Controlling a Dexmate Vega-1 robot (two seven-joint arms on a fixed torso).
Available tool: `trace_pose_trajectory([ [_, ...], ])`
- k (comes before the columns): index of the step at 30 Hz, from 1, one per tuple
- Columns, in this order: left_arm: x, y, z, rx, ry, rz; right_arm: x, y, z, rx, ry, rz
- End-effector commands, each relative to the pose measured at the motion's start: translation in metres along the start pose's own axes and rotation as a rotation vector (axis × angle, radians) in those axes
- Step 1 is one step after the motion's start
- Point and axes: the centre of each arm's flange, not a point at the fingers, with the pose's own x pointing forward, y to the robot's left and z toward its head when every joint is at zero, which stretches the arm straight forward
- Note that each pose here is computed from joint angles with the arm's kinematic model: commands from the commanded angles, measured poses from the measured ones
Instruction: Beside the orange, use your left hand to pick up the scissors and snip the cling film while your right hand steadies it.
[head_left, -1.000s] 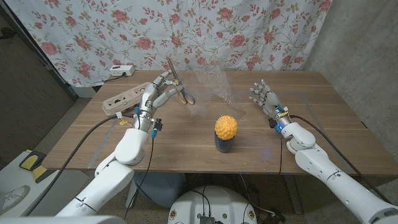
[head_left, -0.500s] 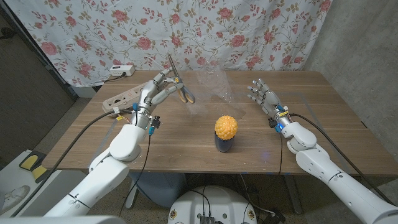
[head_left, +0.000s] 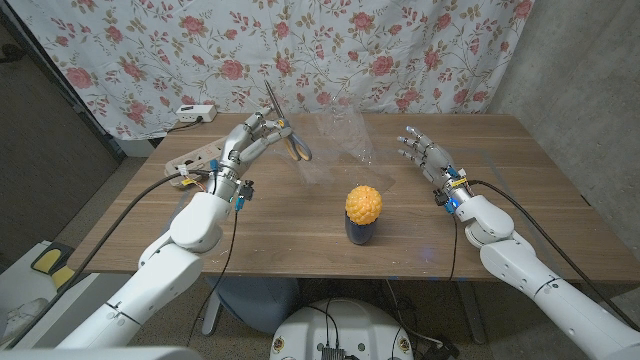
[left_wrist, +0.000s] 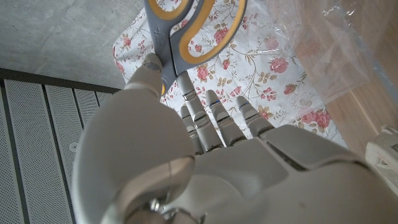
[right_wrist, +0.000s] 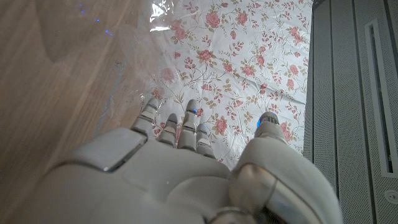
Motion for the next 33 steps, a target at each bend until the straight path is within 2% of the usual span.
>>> trace_pose_trajectory([
  [1, 0.011, 0.008, -0.004, -0.078, 0.011, -0.02, -0.001, 0.008, 0.012, -0.033, -0.023, 0.056],
  [13, 0.026, 0.01, -0.001, -0.127, 0.036, -0.083, -0.001, 0.019, 0.021, -0.045, -0.02, 0.157],
  [20, 0.033, 0.005, -0.001, -0.165, 0.054, -0.148, -0.002, 0.026, 0.028, -0.061, -0.028, 0.201],
  [33, 0.036, 0.002, 0.001, -0.169, 0.055, -0.203, -0.006, 0.037, 0.039, -0.07, -0.049, 0.258],
])
